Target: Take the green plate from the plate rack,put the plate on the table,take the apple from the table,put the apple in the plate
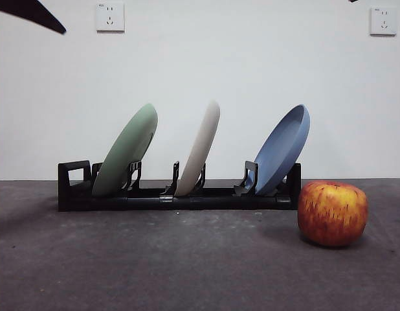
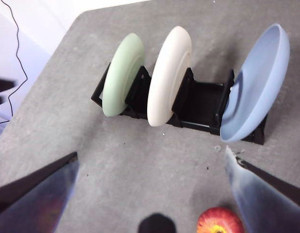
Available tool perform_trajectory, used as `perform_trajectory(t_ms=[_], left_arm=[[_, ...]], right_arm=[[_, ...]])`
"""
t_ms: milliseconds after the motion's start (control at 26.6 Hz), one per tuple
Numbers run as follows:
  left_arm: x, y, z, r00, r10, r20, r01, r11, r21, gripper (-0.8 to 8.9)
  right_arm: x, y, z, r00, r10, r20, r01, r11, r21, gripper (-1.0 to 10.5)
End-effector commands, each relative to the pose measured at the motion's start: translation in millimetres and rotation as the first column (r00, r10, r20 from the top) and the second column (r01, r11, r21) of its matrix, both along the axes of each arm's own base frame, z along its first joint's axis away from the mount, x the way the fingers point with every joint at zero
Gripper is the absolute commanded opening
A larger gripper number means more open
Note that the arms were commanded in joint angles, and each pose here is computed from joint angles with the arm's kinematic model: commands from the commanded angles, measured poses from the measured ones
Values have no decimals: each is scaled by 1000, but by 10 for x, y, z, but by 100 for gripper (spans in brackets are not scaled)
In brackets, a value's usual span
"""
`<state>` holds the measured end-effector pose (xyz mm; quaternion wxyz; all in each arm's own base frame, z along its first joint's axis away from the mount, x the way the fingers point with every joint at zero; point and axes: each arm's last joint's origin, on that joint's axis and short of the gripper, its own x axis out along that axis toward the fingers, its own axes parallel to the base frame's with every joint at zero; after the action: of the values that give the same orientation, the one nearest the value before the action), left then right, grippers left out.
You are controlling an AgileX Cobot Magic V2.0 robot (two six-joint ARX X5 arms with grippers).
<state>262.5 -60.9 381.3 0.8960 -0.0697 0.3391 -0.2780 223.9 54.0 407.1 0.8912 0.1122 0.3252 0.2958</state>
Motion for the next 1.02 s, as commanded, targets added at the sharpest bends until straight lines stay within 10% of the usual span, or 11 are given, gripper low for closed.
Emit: perform_trajectory(t_ms=[38,1017], left_arm=[[167,-68,-23,1000,8,11,-8,1000,18,467],[1537,-773,-483,980,44,-192,2,972,233,466]], right_arm=[[-1,7,16,1000,6,10,-6,1000,-4,504],[-30,11,-21,999,0,-38,-1,1000,-22,503]])
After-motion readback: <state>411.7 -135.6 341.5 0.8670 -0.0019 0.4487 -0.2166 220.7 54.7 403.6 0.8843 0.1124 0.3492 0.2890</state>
